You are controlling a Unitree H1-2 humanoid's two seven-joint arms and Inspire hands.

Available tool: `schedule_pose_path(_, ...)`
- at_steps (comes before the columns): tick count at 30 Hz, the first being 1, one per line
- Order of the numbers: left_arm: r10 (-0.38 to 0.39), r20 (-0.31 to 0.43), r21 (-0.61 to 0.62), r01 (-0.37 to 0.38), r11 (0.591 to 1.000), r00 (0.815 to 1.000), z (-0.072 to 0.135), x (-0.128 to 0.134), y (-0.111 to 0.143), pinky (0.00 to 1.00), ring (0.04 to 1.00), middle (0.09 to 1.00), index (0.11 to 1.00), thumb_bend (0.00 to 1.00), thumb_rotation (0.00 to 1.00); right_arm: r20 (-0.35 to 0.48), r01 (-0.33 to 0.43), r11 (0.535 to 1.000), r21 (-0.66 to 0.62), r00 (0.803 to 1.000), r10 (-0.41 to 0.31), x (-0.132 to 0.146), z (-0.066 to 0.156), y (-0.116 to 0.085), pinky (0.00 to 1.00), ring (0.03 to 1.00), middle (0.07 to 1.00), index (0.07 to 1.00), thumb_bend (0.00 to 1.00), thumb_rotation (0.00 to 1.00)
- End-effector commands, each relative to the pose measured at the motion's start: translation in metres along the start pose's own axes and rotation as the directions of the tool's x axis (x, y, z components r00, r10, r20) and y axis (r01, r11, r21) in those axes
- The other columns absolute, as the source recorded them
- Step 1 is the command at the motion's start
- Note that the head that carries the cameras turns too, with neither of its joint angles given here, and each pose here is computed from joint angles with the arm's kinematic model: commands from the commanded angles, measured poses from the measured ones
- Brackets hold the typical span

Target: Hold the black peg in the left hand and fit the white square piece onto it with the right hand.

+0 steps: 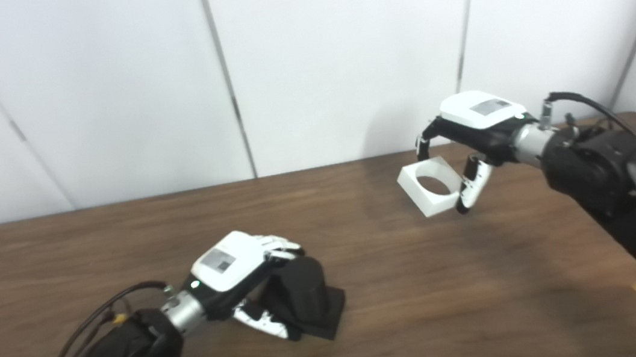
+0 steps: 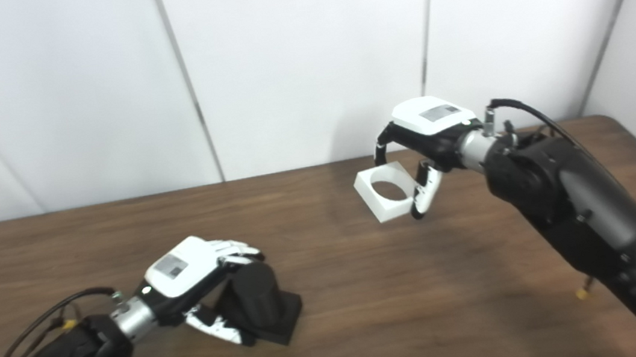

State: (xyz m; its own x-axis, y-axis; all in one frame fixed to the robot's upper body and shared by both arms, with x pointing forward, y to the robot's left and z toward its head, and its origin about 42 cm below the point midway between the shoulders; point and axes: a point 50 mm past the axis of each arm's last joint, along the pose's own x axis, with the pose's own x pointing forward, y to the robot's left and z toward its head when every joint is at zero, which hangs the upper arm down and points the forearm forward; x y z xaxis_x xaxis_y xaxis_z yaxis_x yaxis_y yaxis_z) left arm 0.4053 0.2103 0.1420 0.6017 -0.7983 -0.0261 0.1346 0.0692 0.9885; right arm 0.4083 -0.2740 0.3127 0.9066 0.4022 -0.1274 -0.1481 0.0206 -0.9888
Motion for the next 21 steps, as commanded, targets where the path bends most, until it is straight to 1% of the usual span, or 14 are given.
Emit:
schedule_pose_path(1, -0.181, -0.034, 0.035, 0.182, 0.983, 0.983, 0.007, -0.002, -0.036, 0.71, 0.81, 0.814, 0.492, 0.52, 0.07, 0.071, 0.073, 0.996, -0.05, 0.995, -0.069, -0.001, 0.013, -0.032, 0.74, 0.831, 0.77, 0.48, 0.52, 0.13)
schedule_pose_path(4, -0.182, -0.038, 0.032, 0.183, 0.983, 0.983, 0.009, 0.001, -0.034, 0.72, 0.814, 0.811, 0.492, 0.52, 0.07, 0.121, 0.077, 0.996, -0.055, 0.99, -0.07, -0.001, 0.025, -0.037, 0.72, 0.824, 0.768, 0.479, 0.52, 0.13)
schedule_pose_path(10, -0.183, -0.045, 0.041, 0.184, 0.982, 0.982, 0.011, 0.009, -0.032, 0.72, 0.822, 0.814, 0.492, 0.52, 0.07, 0.197, 0.074, 0.997, -0.036, 0.978, -0.066, -0.003, 0.052, -0.042, 0.73, 0.833, 0.772, 0.48, 0.52, 0.13)
schedule_pose_path(15, -0.183, -0.046, 0.041, 0.185, 0.982, 0.982, 0.013, 0.014, -0.032, 0.72, 0.825, 0.816, 0.491, 0.52, 0.07, 0.272, 0.089, 0.996, -0.021, 0.959, -0.08, 0.002, 0.075, -0.041, 0.71, 0.815, 0.766, 0.479, 0.52, 0.13)
schedule_pose_path(21, -0.176, -0.041, 0.044, 0.178, 0.983, 0.983, 0.016, 0.02, -0.031, 0.71, 0.824, 0.814, 0.491, 0.52, 0.07, 0.323, 0.072, 0.997, -0.012, 0.944, -0.065, 0.006, 0.092, -0.038, 0.71, 0.823, 0.77, 0.479, 0.52, 0.13)
